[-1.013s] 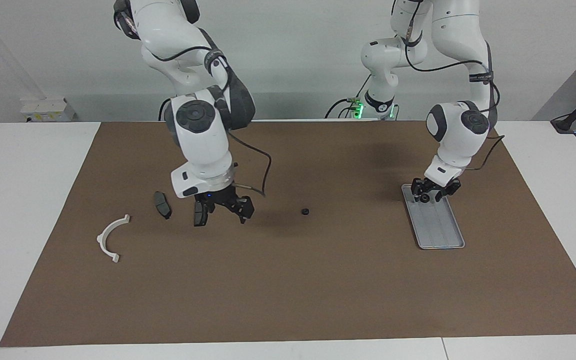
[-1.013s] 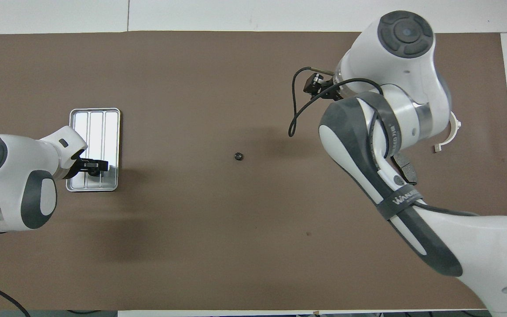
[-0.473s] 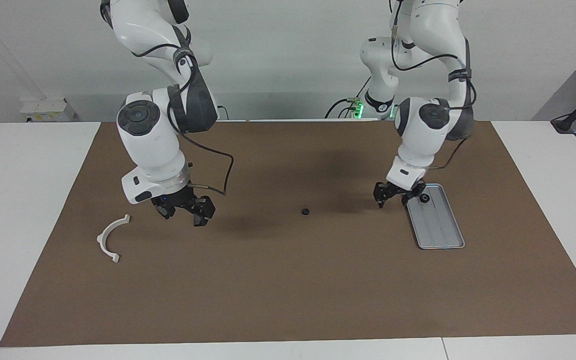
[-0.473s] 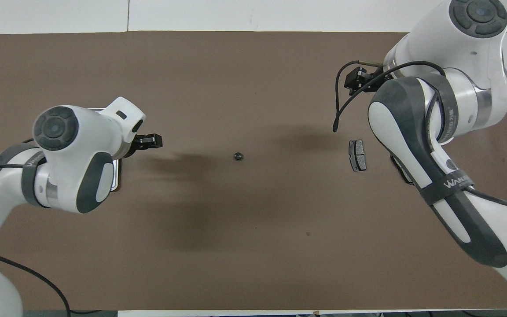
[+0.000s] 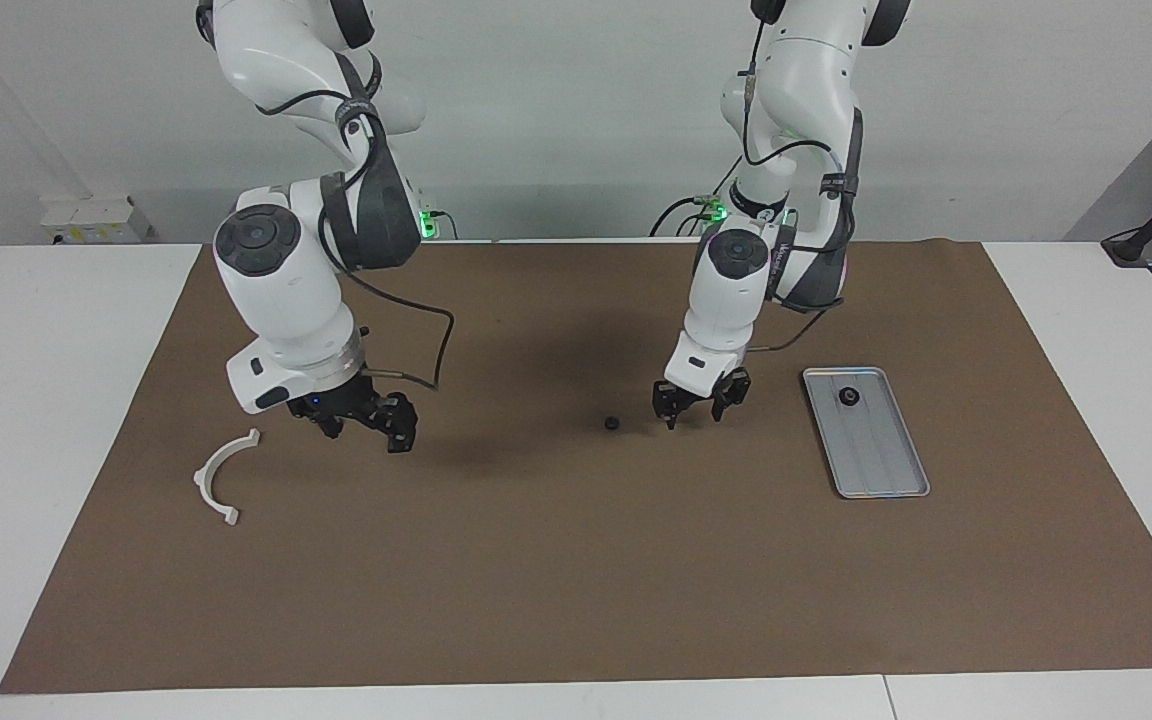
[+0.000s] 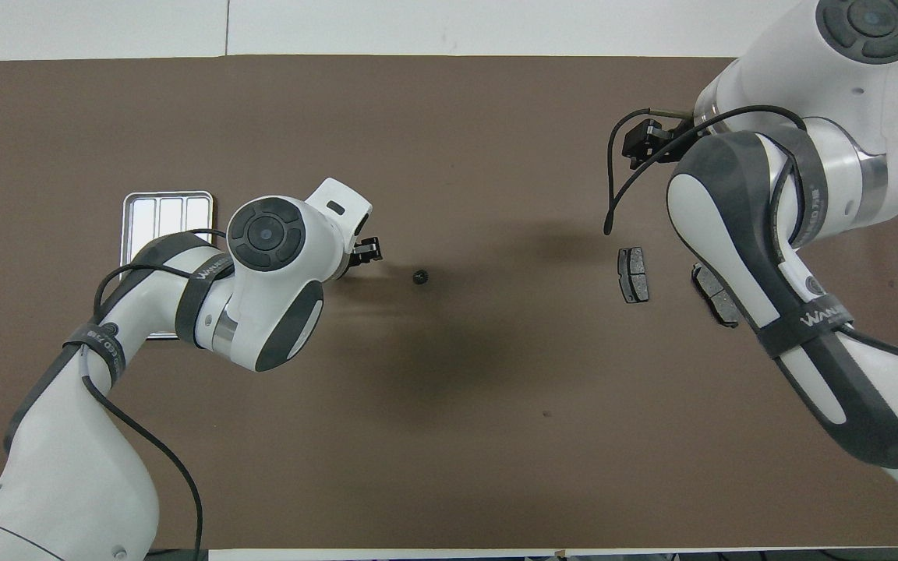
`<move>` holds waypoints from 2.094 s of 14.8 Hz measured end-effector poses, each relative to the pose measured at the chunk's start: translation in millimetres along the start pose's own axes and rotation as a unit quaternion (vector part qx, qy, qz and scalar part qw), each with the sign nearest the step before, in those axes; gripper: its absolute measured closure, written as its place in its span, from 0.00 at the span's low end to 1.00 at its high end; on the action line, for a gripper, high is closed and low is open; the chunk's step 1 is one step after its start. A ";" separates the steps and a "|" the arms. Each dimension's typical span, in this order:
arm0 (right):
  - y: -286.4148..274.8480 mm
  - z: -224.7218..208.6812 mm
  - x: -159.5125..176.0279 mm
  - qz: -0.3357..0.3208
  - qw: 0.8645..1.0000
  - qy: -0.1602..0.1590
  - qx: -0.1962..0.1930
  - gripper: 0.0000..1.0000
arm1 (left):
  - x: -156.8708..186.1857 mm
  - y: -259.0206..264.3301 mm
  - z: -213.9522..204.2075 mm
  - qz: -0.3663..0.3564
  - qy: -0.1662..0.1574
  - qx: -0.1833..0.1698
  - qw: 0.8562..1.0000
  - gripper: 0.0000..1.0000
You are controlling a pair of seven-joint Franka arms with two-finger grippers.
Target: Pick bearing gear from pile to tray
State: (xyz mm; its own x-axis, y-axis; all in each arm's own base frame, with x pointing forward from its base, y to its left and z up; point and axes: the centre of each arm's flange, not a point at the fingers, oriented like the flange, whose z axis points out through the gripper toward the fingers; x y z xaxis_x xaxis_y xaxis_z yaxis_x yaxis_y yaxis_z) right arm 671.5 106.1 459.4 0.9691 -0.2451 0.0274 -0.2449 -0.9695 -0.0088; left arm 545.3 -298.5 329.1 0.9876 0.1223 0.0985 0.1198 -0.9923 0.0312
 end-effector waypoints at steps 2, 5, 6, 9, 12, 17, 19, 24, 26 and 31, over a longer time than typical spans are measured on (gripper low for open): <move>2.3 -0.7 0.8 0.002 1.000 0.001 0.000 0.00 | -4.2 22.7 0.0 -0.010 0.000 -0.002 1.000 0.20; 14.1 -7.9 2.9 -0.036 0.999 0.005 -0.001 0.00 | -15.0 50.9 5.5 -0.016 -0.003 -0.003 1.000 0.20; 20.7 -13.0 2.8 -0.065 0.998 0.008 -0.002 0.00 | -19.2 57.6 7.3 -0.017 -0.004 -0.004 1.000 0.20; 48.8 -34.7 0.6 -0.147 0.989 0.021 -0.012 0.00 | -30.3 70.4 8.4 -0.018 -0.006 -0.004 1.000 0.20; 64.7 -59.9 -13.6 -0.170 0.985 0.030 -0.020 0.00 | -33.6 73.6 9.9 -0.024 -0.007 -0.003 1.000 0.20; 78.2 -113.1 -66.0 -0.155 0.988 -0.008 -0.001 0.00 | -37.9 77.4 15.9 -0.026 -0.010 -0.001 1.000 0.30; 85.8 -128.6 -81.1 -0.152 0.988 -0.016 -0.005 0.00 | -40.3 80.3 18.0 -0.026 -0.010 -0.001 1.000 0.29; 91.4 -158.9 -114.6 -0.153 0.988 -0.032 -0.015 0.00 | -51.4 90.4 29.5 -0.027 -0.016 0.002 1.000 0.30; 93.3 -168.1 -124.5 -0.153 0.987 -0.037 -0.017 0.00 | -54.0 92.7 33.6 -0.026 -0.018 0.003 1.000 0.30; 104.7 -165.3 -123.1 -0.144 0.988 -0.044 -0.015 0.00 | -51.4 94.2 31.0 -0.023 -0.012 0.002 1.000 0.65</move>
State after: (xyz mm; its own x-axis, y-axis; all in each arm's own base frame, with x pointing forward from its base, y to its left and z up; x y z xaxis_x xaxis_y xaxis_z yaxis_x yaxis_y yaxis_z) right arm 521.8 34.4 620.3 0.9972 0.0413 -0.0624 0.0425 -0.9990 0.0170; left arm 509.0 -398.9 296.2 0.9831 0.1683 0.0728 0.1664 -0.9856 0.0311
